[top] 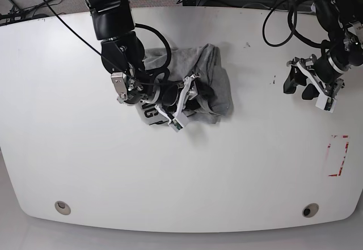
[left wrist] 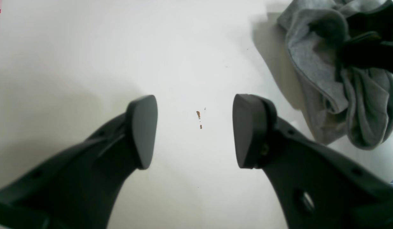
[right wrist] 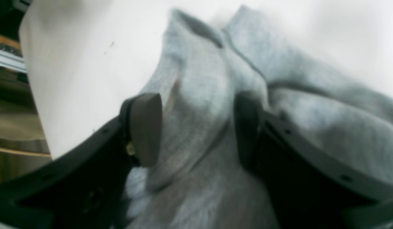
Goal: Fold the T-shirt properly
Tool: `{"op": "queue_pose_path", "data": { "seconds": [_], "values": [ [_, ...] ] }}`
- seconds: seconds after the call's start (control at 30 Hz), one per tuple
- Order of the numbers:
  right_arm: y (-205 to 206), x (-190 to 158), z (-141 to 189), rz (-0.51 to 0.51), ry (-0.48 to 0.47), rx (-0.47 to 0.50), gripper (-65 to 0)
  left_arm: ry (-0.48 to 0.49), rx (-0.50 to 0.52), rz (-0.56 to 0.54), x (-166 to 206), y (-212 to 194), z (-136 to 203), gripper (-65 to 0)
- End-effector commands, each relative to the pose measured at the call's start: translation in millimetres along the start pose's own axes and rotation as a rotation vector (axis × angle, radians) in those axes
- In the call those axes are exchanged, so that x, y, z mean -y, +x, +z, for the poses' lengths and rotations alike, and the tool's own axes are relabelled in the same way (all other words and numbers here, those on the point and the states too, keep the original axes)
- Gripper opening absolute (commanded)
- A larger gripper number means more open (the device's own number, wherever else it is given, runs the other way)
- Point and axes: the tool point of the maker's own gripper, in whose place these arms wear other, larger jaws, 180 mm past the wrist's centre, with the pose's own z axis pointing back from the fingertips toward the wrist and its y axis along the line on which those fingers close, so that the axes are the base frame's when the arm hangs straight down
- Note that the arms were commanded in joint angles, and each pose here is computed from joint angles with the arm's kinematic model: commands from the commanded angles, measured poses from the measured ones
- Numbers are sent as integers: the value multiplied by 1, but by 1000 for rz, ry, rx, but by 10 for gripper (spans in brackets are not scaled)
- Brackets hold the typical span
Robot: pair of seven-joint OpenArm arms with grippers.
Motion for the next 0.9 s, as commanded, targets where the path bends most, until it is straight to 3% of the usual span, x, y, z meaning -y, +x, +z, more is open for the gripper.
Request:
{"op": "queue_pose_path", "data": {
  "seconds": [0.0, 0.17, 0.43, 0.63, 0.87],
  "values": [
    [25, 1, 0, 8, 15, 62, -315, -3, 48, -23, 1, 14, 4, -299],
    [56, -4, 17, 85, 1, 116, -315, -63, 32, -60, 20, 16, -7, -299],
    [82, 52, 86, 82, -179, 194, -315, -227, 2, -156, 78, 20, -32, -299],
    [70, 81, 114, 92, -265, 148, -315, -356, 9, -222, 136, 29, -53, -299],
    [41, 95, 114, 42, -281, 87, -315, -433, -31, -385, 216, 28, -78, -299]
  ]
}}
